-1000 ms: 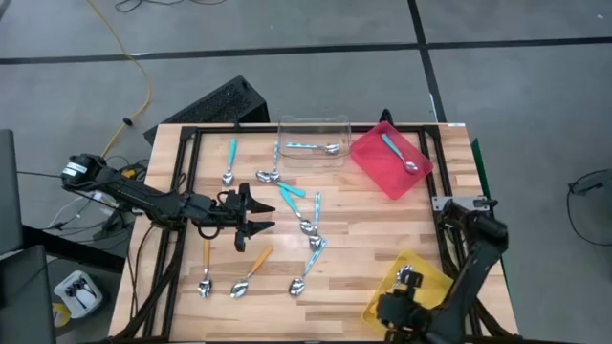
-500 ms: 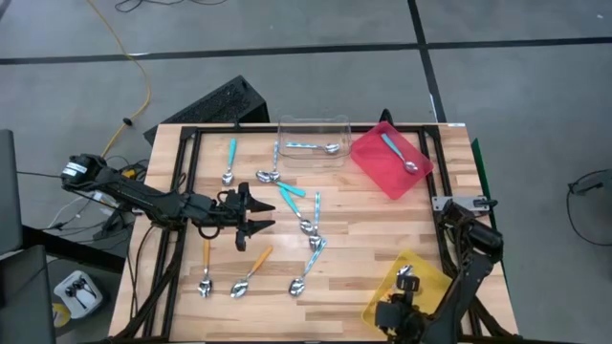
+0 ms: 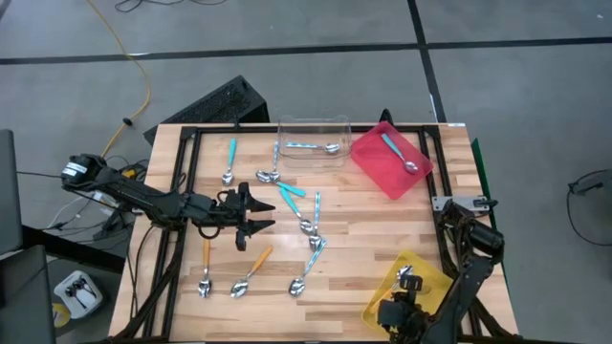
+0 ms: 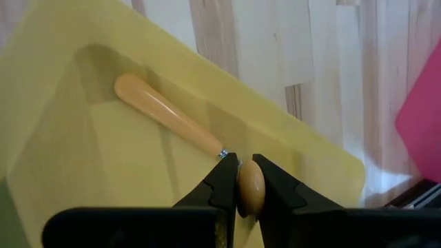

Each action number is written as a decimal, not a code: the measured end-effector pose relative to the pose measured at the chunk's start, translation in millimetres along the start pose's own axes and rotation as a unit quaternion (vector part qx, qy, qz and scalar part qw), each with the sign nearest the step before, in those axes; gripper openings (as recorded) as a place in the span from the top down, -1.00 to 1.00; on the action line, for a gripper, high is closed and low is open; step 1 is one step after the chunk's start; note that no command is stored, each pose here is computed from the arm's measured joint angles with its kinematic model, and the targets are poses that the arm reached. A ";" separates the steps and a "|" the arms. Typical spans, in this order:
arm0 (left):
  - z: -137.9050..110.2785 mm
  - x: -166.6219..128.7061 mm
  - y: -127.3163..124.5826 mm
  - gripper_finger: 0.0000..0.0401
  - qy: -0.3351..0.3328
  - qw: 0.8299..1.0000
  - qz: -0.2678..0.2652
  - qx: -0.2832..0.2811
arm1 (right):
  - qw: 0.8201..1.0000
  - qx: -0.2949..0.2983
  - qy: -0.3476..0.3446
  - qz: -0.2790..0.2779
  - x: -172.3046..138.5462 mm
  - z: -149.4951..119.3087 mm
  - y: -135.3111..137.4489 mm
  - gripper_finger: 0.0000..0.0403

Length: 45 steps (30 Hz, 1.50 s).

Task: Sort silverware by color (type)
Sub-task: Put the orange spoon into the yellow bin, then put the blue spoon into the red bin

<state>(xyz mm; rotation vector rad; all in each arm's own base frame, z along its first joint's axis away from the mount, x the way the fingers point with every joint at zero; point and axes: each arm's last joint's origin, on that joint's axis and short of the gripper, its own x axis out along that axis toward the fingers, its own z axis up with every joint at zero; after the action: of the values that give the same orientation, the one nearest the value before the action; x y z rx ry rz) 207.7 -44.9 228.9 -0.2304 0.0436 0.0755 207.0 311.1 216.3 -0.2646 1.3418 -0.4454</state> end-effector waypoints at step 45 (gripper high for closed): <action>0.4 -1.4 0.4 0.08 0.021 0.997 -0.044 -0.067 | 0.996 0.032 -0.080 0.024 -32.1 14.1 -43.5 0.02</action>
<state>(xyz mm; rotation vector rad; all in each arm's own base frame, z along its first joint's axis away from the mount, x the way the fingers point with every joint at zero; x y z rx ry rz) 206.4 -44.5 229.3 -0.3673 0.0699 -0.0152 208.7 286.2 266.3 -0.2098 1.1733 -0.4166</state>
